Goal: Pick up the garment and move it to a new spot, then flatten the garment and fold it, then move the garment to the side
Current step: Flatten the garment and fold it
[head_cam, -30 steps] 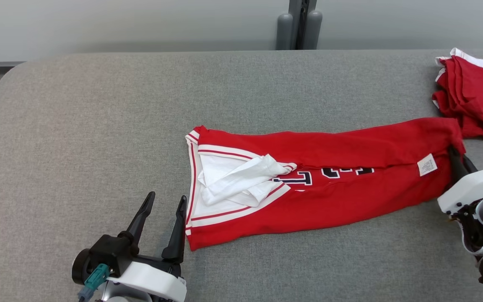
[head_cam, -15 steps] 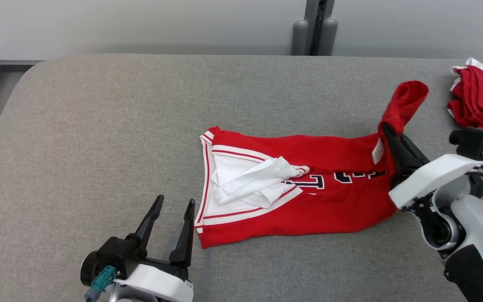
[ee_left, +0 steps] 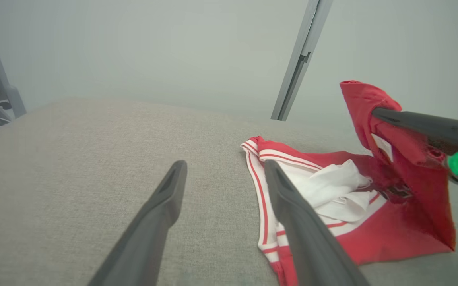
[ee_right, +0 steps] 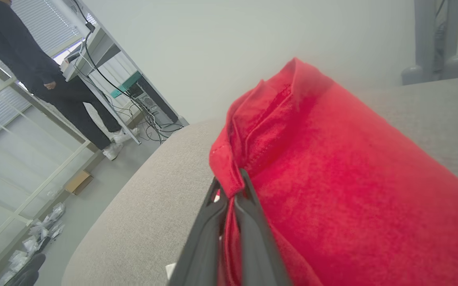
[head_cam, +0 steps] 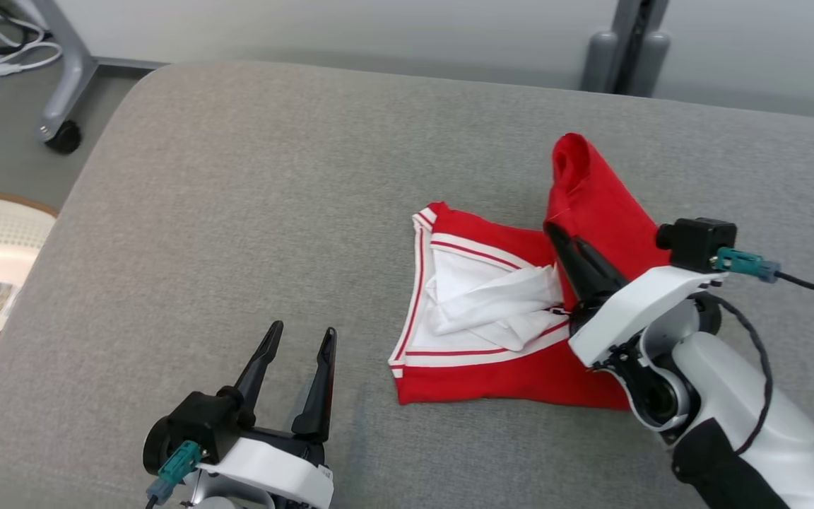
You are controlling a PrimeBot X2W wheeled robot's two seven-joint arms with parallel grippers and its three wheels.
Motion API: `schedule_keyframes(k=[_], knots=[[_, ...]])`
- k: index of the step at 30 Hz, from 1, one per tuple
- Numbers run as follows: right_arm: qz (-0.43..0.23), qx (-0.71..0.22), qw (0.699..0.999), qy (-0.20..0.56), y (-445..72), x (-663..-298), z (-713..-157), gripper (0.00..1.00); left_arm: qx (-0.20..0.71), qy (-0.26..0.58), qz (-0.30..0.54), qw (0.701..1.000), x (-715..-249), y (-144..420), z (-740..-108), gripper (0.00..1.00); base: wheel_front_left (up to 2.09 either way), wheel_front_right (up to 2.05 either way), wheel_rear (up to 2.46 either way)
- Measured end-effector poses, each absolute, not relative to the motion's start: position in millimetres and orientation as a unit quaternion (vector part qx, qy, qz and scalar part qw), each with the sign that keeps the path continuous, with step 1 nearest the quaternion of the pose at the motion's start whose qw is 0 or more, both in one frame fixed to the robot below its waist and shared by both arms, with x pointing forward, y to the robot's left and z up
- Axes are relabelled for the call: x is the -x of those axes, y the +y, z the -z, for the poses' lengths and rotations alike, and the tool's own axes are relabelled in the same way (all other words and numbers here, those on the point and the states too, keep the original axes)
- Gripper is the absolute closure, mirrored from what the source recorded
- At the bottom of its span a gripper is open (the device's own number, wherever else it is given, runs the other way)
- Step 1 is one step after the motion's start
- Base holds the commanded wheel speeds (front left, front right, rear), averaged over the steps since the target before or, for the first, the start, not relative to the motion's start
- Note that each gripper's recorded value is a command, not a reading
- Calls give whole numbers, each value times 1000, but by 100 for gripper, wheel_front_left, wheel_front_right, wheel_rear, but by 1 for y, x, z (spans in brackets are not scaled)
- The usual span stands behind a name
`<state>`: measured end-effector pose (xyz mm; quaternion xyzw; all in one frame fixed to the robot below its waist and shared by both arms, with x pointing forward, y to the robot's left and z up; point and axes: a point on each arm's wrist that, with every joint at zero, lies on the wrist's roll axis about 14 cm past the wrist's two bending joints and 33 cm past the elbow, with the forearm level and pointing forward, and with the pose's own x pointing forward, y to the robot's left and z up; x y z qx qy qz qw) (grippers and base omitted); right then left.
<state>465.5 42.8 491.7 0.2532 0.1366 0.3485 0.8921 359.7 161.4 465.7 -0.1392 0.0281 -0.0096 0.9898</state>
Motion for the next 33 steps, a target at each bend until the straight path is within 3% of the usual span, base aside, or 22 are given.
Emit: schedule_keyframes(k=[7,24,25,26,33], knots=[[-391,-275,863,163,92,-447,-487,100,142,32,-18,989,-352,176,-463,0,0,0,0],[-410,-230,852,229,129,-423,-446,100,149,31,-36,988,-345,183,-464,0,0,0,0],[-410,-227,852,231,129,-422,-443,63,149,31,-37,988,-345,184,-464,0,0,0,0],[-411,-225,852,232,130,-421,-441,2,148,30,-39,988,-344,185,-464,0,0,0,0],[-423,-283,839,193,139,-419,-478,0,148,25,-32,988,-350,181,-467,0,0,0,0]])
